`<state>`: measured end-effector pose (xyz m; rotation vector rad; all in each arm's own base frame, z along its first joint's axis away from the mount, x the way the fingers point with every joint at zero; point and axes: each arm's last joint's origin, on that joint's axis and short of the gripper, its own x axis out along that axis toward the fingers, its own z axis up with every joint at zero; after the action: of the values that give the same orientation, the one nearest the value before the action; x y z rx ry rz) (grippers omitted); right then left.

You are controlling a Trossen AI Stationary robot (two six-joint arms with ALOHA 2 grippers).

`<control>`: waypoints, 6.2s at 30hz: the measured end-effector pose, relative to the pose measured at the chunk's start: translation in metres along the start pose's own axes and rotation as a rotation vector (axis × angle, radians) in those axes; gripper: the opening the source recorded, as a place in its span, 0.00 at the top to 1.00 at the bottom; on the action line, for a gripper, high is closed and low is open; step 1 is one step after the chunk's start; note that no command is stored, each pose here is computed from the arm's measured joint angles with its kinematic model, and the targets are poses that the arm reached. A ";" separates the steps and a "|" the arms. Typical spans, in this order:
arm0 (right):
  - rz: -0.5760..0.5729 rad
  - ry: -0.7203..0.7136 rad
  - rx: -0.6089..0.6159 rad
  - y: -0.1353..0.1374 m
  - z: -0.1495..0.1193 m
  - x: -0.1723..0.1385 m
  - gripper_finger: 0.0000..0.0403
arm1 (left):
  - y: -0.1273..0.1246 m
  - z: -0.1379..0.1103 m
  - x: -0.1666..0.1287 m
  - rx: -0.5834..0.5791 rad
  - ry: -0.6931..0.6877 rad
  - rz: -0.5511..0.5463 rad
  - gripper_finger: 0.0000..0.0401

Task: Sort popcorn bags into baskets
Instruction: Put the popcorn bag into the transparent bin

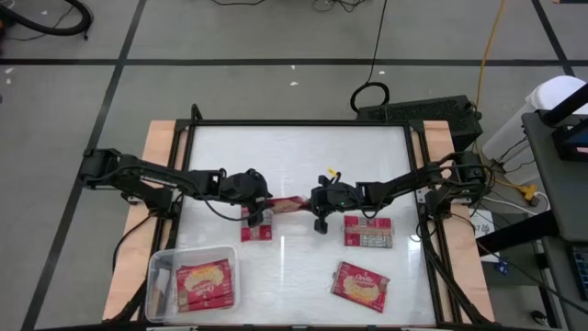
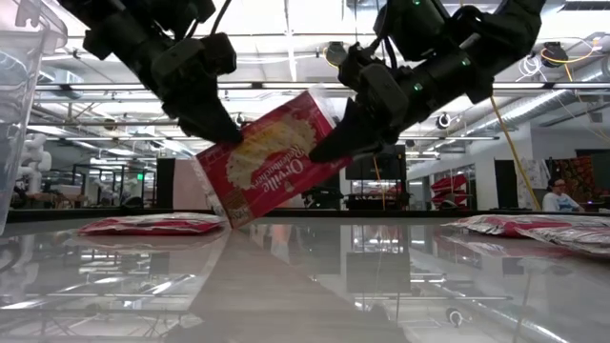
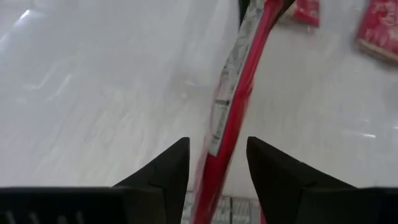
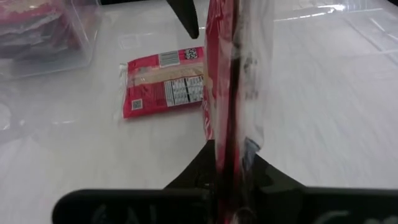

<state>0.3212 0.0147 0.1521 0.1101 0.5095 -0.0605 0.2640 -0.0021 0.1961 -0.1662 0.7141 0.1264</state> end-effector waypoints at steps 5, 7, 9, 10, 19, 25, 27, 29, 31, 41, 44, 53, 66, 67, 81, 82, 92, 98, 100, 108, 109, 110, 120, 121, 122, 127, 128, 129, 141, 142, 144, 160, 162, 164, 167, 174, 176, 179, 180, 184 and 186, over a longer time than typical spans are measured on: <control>0.000 0.003 -0.007 -0.001 -0.005 -0.001 0.97 | 0.000 -0.002 0.003 0.017 0.022 -0.013 0.60; 0.001 -0.007 -0.008 -0.001 -0.006 -0.002 0.97 | -0.001 -0.001 0.005 0.026 0.008 -0.016 0.60; 0.001 -0.008 -0.008 -0.001 -0.006 -0.002 0.97 | -0.001 -0.002 0.007 0.036 0.018 -0.015 0.61; 0.001 -0.009 -0.010 -0.001 -0.006 -0.002 0.97 | 0.000 -0.003 0.007 0.044 0.018 -0.015 0.62; 0.001 -0.012 -0.020 -0.001 -0.006 -0.002 0.97 | -0.003 0.002 0.016 0.109 -0.036 -0.052 0.87; 0.001 -0.013 -0.010 -0.001 -0.006 -0.002 0.97 | -0.003 0.002 0.015 0.102 -0.031 -0.053 0.94; 0.004 -0.028 -0.006 -0.001 -0.004 -0.002 0.96 | -0.003 0.003 0.011 0.090 -0.039 -0.056 0.92; 0.004 -0.038 -0.009 -0.001 -0.003 -0.002 0.93 | -0.005 0.004 0.007 0.090 -0.048 -0.061 0.91; 0.008 -0.040 -0.015 0.001 -0.003 -0.002 0.89 | -0.006 0.006 -0.001 0.093 -0.053 -0.068 0.93; -0.024 -0.023 0.029 0.009 0.001 -0.014 0.62 | -0.018 0.017 -0.064 0.040 -0.018 -0.142 0.94; -0.008 -0.033 0.044 0.013 0.006 -0.023 0.57 | -0.026 0.018 -0.085 0.016 0.018 -0.164 0.95; 0.033 -0.038 0.096 0.038 -0.009 -0.035 0.56 | -0.057 0.040 -0.168 -0.020 0.045 -0.314 0.96; 0.032 -0.106 0.103 0.097 -0.027 -0.056 0.56 | -0.083 0.011 -0.229 -0.187 0.354 -0.364 0.96; 0.032 -0.109 0.103 0.100 -0.028 -0.058 0.56 | -0.086 0.007 -0.228 -0.193 0.382 -0.359 0.96; 0.039 -0.138 0.112 0.109 -0.029 -0.062 0.56 | -0.129 -0.032 -0.219 -0.207 0.480 -0.280 0.94; 0.041 -0.143 0.115 0.109 -0.028 -0.062 0.56 | -0.133 -0.034 -0.217 -0.205 0.489 -0.269 0.94; 0.057 -0.193 0.123 0.109 -0.022 -0.063 0.56 | -0.167 -0.056 -0.190 -0.201 0.573 -0.129 0.93; 0.073 -0.238 0.123 0.110 -0.018 -0.064 0.56 | -0.175 -0.065 -0.189 -0.224 0.603 -0.105 0.92; 0.076 -0.247 0.125 0.110 -0.017 -0.064 0.56 | -0.176 -0.067 -0.190 -0.217 0.605 -0.107 0.92; 0.077 -0.248 0.126 0.110 -0.017 -0.064 0.56 | -0.176 -0.067 -0.191 -0.214 0.559 -0.097 0.86; 0.077 -0.248 0.126 0.110 -0.017 -0.064 0.56 | -0.176 -0.067 -0.190 -0.212 0.555 -0.096 0.84; 0.077 -0.248 0.126 0.110 -0.017 -0.064 0.56 | -0.176 -0.067 -0.190 -0.208 0.555 -0.095 0.82; 0.084 -0.246 0.127 0.111 -0.017 -0.064 0.56 | -0.181 -0.072 -0.185 -0.138 0.593 -0.095 0.65; 0.084 -0.245 0.127 0.111 -0.017 -0.064 0.56 | -0.181 -0.072 -0.186 -0.139 0.604 -0.099 0.65; 0.084 -0.245 0.127 0.111 -0.017 -0.064 0.56 | -0.180 -0.072 -0.186 -0.139 0.608 -0.103 0.65; 0.081 -0.217 0.099 0.110 -0.019 -0.063 0.56 | -0.177 -0.069 -0.190 -0.114 0.599 -0.132 0.66; 0.095 -0.197 0.081 0.110 -0.021 -0.063 0.56 | -0.176 -0.068 -0.192 -0.110 0.599 -0.141 0.66; 0.109 -0.178 0.067 0.111 -0.023 -0.063 0.56 | -0.175 -0.067 -0.194 -0.108 0.601 -0.151 0.67; 0.073 -0.104 -0.047 0.095 -0.025 -0.055 0.56 | -0.146 -0.033 -0.227 0.076 0.432 -0.176 0.72; 0.058 -0.107 -0.061 0.091 -0.024 -0.053 0.56 | -0.141 -0.032 -0.228 0.110 0.398 -0.139 0.72; 0.025 -0.110 -0.083 0.082 -0.021 -0.050 0.56 | -0.130 -0.029 -0.229 0.198 0.315 -0.053 0.73; -0.078 -0.164 0.013 -0.009 0.006 -0.031 0.56 | -0.069 -0.016 -0.213 0.402 -0.128 0.410 0.74; -0.048 -0.193 0.028 -0.015 0.010 -0.031 0.56 | -0.069 -0.020 -0.204 0.366 -0.136 0.361 0.74; -0.045 -0.211 0.045 -0.018 0.012 -0.031 0.56 | -0.072 -0.024 -0.191 0.358 -0.148 0.286 0.74; -0.046 -0.215 0.057 -0.017 0.012 -0.031 0.56 | -0.079 -0.031 -0.173 0.365 -0.180 0.164 0.74; -0.042 -0.269 0.148 -0.001 -0.003 -0.009 0.56 | -0.082 -0.030 -0.145 0.270 -0.297 0.115 0.74; -0.022 -0.279 0.151 0.004 -0.008 -0.001 0.56 | -0.079 -0.028 -0.140 0.225 -0.315 0.129 0.74; 0.042 -0.225 0.135 0.013 -0.013 0.016 0.56 | -0.073 -0.027 -0.135 0.164 -0.315 0.157 0.74; 0.071 -0.208 0.128 0.017 -0.013 0.022 0.56 | -0.071 -0.026 -0.133 0.143 -0.316 0.165 0.74; 0.123 -0.084 0.055 0.033 -0.018 0.048 0.56 | -0.065 -0.027 -0.127 0.119 -0.291 0.182 0.74; 0.139 -0.009 -0.019 0.041 -0.020 0.060 0.56 | -0.063 -0.026 -0.124 0.114 -0.286 0.192 0.74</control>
<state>0.3670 0.0556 0.1095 0.1262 0.4925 0.0793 0.1652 -0.0763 0.2656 0.0300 0.4495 0.2859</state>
